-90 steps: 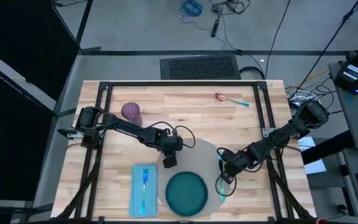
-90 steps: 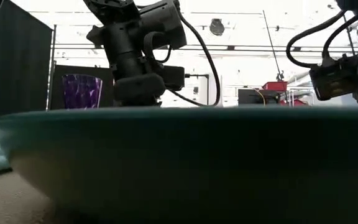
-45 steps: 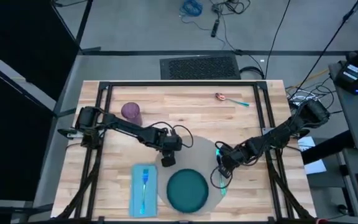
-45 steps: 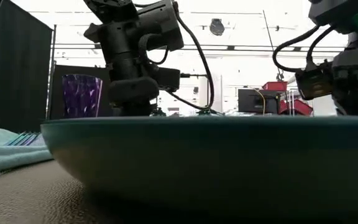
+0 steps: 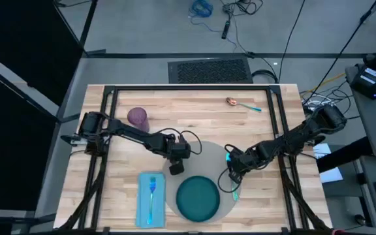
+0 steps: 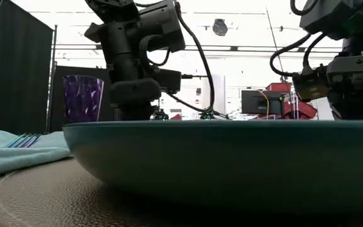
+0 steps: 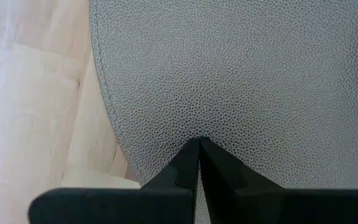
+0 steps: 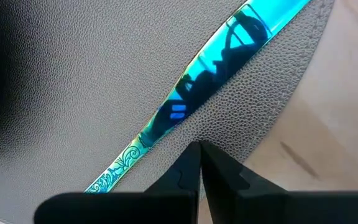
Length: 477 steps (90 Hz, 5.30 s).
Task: Set table place
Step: Adjust the gray mat
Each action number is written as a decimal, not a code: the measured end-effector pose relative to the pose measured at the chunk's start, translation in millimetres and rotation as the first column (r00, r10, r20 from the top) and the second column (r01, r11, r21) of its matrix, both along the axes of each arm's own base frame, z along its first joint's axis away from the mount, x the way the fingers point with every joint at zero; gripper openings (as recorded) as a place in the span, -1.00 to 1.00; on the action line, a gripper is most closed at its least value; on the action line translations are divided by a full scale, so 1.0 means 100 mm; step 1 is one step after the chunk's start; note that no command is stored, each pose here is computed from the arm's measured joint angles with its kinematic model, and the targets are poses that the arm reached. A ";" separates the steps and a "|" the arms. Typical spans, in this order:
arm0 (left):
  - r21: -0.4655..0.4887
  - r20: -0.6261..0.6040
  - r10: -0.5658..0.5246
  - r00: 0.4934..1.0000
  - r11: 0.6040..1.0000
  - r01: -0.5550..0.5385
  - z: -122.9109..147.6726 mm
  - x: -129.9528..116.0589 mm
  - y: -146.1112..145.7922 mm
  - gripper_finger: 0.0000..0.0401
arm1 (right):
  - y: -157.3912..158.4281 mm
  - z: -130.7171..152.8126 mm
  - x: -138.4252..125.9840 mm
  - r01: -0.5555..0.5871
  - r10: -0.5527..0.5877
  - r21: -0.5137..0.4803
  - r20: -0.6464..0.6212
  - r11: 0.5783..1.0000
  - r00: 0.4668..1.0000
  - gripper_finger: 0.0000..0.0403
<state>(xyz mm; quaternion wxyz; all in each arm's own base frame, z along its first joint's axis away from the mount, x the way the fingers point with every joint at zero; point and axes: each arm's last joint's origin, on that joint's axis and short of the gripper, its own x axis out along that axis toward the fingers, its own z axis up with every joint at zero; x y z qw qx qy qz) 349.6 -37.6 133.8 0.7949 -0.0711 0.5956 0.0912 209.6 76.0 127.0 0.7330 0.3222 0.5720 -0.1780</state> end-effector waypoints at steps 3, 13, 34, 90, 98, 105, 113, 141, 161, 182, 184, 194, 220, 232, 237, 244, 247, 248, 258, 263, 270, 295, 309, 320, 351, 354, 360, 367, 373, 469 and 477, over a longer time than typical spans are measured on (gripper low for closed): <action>0.002 -0.003 -0.001 1.000 1.000 0.001 0.00 0.00 -0.01 -1.00 | -0.01 0.00 0.00 -0.001 0.001 -0.003 0.001 1.000 1.000 -1.00; 0.003 -0.007 0.001 1.000 1.000 -0.001 0.00 -0.01 -0.03 -1.00 | -0.05 0.00 0.02 -0.008 0.008 -0.005 0.003 1.000 1.000 -1.00; 0.031 -0.019 0.022 1.000 0.999 -0.021 0.03 -0.04 -0.03 -1.00 | -0.08 0.00 0.03 -0.012 0.012 -0.018 0.014 1.000 1.000 -1.00; 0.083 0.066 0.035 0.997 0.996 -0.040 0.34 -0.12 0.00 -1.00 | -0.04 0.08 0.09 -0.040 0.041 -0.021 0.045 0.999 0.998 -1.00; 0.091 0.064 0.017 0.998 0.996 -0.023 0.34 -0.12 0.00 -1.00 | -0.04 0.12 0.08 -0.042 0.043 -0.017 0.058 0.999 0.997 -1.00; 0.091 0.073 0.017 0.997 0.996 -0.024 0.35 -0.10 0.02 -1.00 | -0.04 0.17 0.08 -0.038 0.039 -0.019 0.092 0.999 0.995 -1.00; 0.092 0.087 0.022 0.996 0.995 -0.030 0.35 -0.08 0.06 -1.00 | -0.05 0.23 0.07 -0.034 0.036 -0.024 0.123 0.999 0.992 -1.00; 0.085 0.145 0.010 0.989 0.996 -0.022 0.35 0.00 0.09 -1.00 | -0.01 0.28 0.08 -0.043 0.044 -0.010 0.170 0.999 0.984 -1.00; 0.065 0.090 0.012 0.996 0.998 -0.018 0.15 0.04 0.12 -1.00 | 0.11 0.30 0.07 -0.055 0.053 0.004 0.206 0.998 0.977 -1.00; 0.051 0.076 -0.002 0.997 0.999 -0.002 0.07 0.06 0.14 -1.00 | 0.13 0.20 0.11 -0.055 0.056 -0.013 0.180 0.998 0.982 -1.00; 0.051 0.076 -0.002 0.997 0.999 -0.002 0.07 0.06 0.14 -1.00 | 0.12 0.20 0.11 -0.053 0.055 -0.016 0.180 0.998 0.982 -1.00; 0.051 0.075 -0.002 0.997 0.999 -0.001 0.07 0.06 0.14 -1.00 | 0.11 0.20 0.12 -0.042 0.046 -0.028 0.185 0.999 0.982 -1.00; 0.050 0.075 -0.003 0.997 0.999 -0.001 0.07 0.06 0.14 -1.00 | 0.11 0.12 0.13 -0.031 0.037 -0.039 0.154 0.999 0.987 -1.00; 0.051 0.075 -0.003 0.997 0.999 -0.001 0.06 0.06 0.14 -1.00 | 0.12 0.09 0.15 -0.025 0.029 -0.035 0.146 0.999 0.989 -1.00; 0.050 0.074 -0.003 0.997 0.999 -0.001 0.06 0.06 0.14 -1.00 | 0.12 0.08 0.15 -0.017 0.021 -0.031 0.144 0.999 0.989 -1.00; 0.051 0.074 -0.003 0.997 0.999 -0.001 0.06 0.06 0.14 -1.00 | 0.12 0.07 0.15 -0.006 0.009 -0.024 0.142 1.000 0.990 -1.00; 0.051 0.074 -0.003 0.997 0.999 -0.001 0.06 0.06 0.14 -1.00 | 0.13 0.07 0.15 -0.003 0.006 -0.022 0.143 1.000 0.990 -1.00; 0.051 0.074 -0.003 0.997 0.999 -0.001 0.06 0.06 0.14 -1.00 | 0.13 0.07 0.15 -0.003 0.006 -0.022 0.144 1.000 0.990 -1.00; 0.051 0.074 -0.003 0.997 0.999 -0.001 0.06 0.06 0.14 -1.00 | 0.15 0.08 0.15 0.016 -0.014 -0.012 0.148 1.000 0.989 -1.00; 0.051 0.074 -0.003 0.997 0.999 -0.001 0.06 0.06 0.14 -1.00 | 0.17 0.08 0.15 0.019 -0.018 -0.008 0.149 1.000 0.989 -1.00; 0.051 0.074 -0.003 0.997 0.999 -0.001 0.06 0.06 0.14 -1.00 | 0.19 0.08 0.14 0.030 -0.030 0.002 0.148 1.000 0.989 -1.00; 0.051 0.073 -0.003 0.997 0.999 0.000 0.06 0.06 0.13 -1.00 | 0.22 0.20 0.14 0.033 -0.029 -0.016 0.234 0.999 0.972 -1.00; 0.051 0.073 -0.003 0.997 0.999 -0.001 0.06 0.06 0.13 -1.00 | 0.31 0.31 0.14 0.014 -0.011 -0.006 0.277 1.000 0.961 -1.00; 0.051 0.073 -0.003 0.997 0.999 -0.001 0.06 0.06 0.13 -1.00 | 0.45 0.34 0.09 0.030 -0.029 0.003 0.289 1.000 0.957 -1.00; 0.051 0.072 -0.003 0.997 0.999 -0.001 0.06 0.06 0.13 -1.00 | 0.69 0.32 -0.14 0.361 -0.347 0.035 0.367 0.932 0.863 -1.00; 0.051 0.072 -0.003 0.997 0.999 -0.001 0.06 0.06 0.13 -1.00 | 0.70 0.32 -0.15 0.378 -0.363 0.038 0.381 0.925 0.850 -1.00; 0.051 0.072 -0.003 0.997 0.999 -0.001 0.06 0.06 0.13 -1.00 | 0.71 0.32 -0.15 0.396 -0.373 0.029 0.405 0.918 0.835 -1.00; 0.051 0.072 -0.003 0.997 0.999 -0.001 0.06 0.06 0.13 -1.00 | 0.70 0.32 -0.15 0.399 -0.366 0.011 0.424 0.917 0.829 -1.00; 0.051 0.072 -0.003 0.997 0.999 -0.001 0.06 0.06 0.13 -1.00 | 0.68 0.32 -0.13 0.367 -0.318 -0.033 0.431 0.930 0.845 -1.00; 0.060 0.106 -0.035 0.994 0.998 0.029 0.07 0.10 0.13 -1.00 | 0.75 0.16 -0.06 0.350 -0.339 0.032 0.348 0.936 0.874 -0.13; 0.061 0.093 -0.035 0.995 0.998 0.029 0.06 0.09 0.13 -1.00 | 0.77 0.11 -0.06 0.356 -0.343 0.022 0.336 0.934 0.878 -0.23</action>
